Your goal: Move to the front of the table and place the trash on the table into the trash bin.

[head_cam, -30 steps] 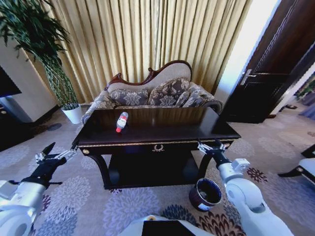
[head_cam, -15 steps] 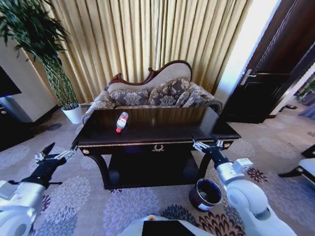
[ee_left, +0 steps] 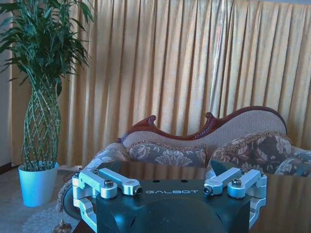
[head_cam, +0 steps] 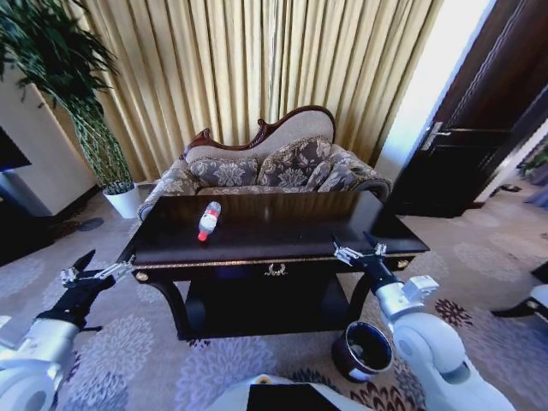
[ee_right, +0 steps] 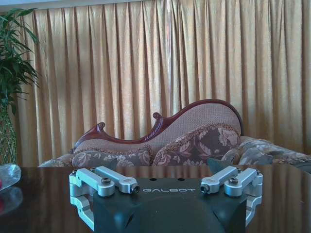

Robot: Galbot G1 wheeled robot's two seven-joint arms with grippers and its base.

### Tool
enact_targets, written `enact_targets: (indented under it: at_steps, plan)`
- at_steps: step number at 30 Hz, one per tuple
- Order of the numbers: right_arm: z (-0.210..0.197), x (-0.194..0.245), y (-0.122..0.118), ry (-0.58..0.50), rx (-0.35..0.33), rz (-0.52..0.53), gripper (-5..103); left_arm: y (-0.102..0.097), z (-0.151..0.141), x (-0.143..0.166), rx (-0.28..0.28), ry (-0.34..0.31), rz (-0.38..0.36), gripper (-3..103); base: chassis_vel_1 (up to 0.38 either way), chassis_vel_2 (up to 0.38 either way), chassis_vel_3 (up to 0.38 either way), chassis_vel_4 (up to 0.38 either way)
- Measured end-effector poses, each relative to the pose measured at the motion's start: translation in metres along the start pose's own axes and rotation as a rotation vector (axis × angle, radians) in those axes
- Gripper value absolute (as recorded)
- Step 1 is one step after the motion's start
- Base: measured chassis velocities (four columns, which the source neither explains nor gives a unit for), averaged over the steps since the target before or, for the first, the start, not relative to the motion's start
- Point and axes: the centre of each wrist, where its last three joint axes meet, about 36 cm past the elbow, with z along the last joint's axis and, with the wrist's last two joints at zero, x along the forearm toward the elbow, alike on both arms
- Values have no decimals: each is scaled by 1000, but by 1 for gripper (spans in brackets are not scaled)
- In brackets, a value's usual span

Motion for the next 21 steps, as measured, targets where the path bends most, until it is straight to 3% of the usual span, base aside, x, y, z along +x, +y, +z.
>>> enact_targets:
  at_steps: [17,21]
  plan:
    - [2,-1,2,2,-6,-10,100,-2,-7,-9,-20,-6,20,100,-66,72,63,-67]
    - [5,-1,2,8,-11,-5,100,-7,-27,-30,28,-10,25,100,0,0,0,0]
